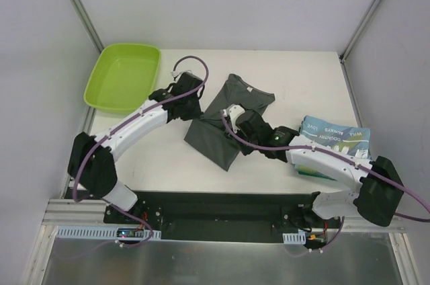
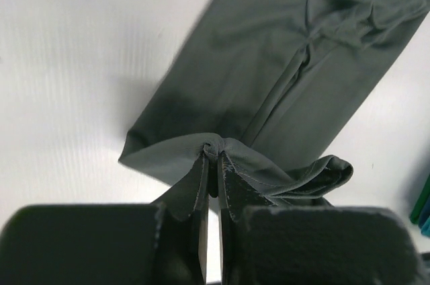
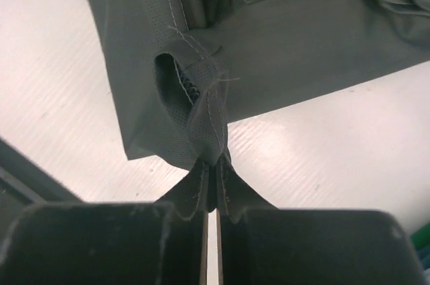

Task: Fold and stack the t-shirts
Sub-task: Fold the folded rectangular tshirt in 1/3 of the way

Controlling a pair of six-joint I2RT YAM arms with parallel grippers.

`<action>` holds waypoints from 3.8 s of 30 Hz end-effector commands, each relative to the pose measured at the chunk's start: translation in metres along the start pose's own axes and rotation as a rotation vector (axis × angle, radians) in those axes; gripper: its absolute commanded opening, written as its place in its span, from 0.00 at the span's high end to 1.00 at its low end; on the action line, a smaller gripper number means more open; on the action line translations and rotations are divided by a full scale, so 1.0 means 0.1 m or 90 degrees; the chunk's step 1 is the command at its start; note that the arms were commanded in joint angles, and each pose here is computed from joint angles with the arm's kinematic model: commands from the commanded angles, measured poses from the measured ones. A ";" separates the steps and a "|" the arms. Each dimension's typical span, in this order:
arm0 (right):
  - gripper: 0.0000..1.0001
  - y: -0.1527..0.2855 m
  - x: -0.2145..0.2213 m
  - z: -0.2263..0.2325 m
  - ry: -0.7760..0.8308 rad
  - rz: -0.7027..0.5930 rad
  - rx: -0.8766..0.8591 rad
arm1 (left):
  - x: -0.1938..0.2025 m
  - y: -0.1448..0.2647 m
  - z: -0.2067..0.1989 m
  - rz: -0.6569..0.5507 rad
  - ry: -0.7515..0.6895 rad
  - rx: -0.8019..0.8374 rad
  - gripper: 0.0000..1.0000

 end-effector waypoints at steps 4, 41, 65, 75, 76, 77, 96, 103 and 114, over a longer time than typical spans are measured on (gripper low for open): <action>1.00 -0.09 -0.03 -0.52 -0.033 0.023 0.099 | -0.48 -0.36 -0.21 -0.033 -0.037 -0.015 1.00; 0.03 -0.39 -0.23 -1.24 -0.121 0.019 0.218 | -0.84 -0.49 -0.12 -0.055 -0.078 -0.033 0.01; 0.04 -1.49 -0.62 -0.72 -0.094 0.054 -0.040 | 0.41 -0.11 1.39 0.018 0.087 -0.165 0.01; 0.04 -1.31 -0.88 -1.67 -0.171 -0.035 0.078 | 0.42 -0.13 1.38 0.035 0.089 -0.160 0.01; 0.04 -1.26 -0.90 -1.67 -0.173 -0.044 0.068 | 0.43 -0.13 1.37 0.038 0.091 -0.157 0.01; 0.04 -1.20 -0.93 -1.67 -0.173 -0.055 0.059 | 0.43 -0.14 1.36 0.040 0.090 -0.153 0.01; 0.03 -1.27 -0.85 -0.18 -0.137 -0.022 -0.282 | 0.46 -0.14 1.39 0.045 0.085 -0.153 0.01; 0.04 -1.65 -0.87 -0.54 -0.156 0.005 -0.215 | 0.46 -0.16 1.41 0.050 0.086 -0.156 0.01; 0.04 -1.75 -1.19 -1.83 -0.103 -0.001 0.069 | 0.48 -0.18 1.34 0.067 0.088 -0.134 0.01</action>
Point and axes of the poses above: each gripper's point midway between its finger pads, its own y axis back along the fingers, its own z axis along the line the jaws close on, x = y × z, the point moved 4 cm from there along y, back along the fingers, and after that the axes turned 9 degrees about y, right-handed, at the moved point
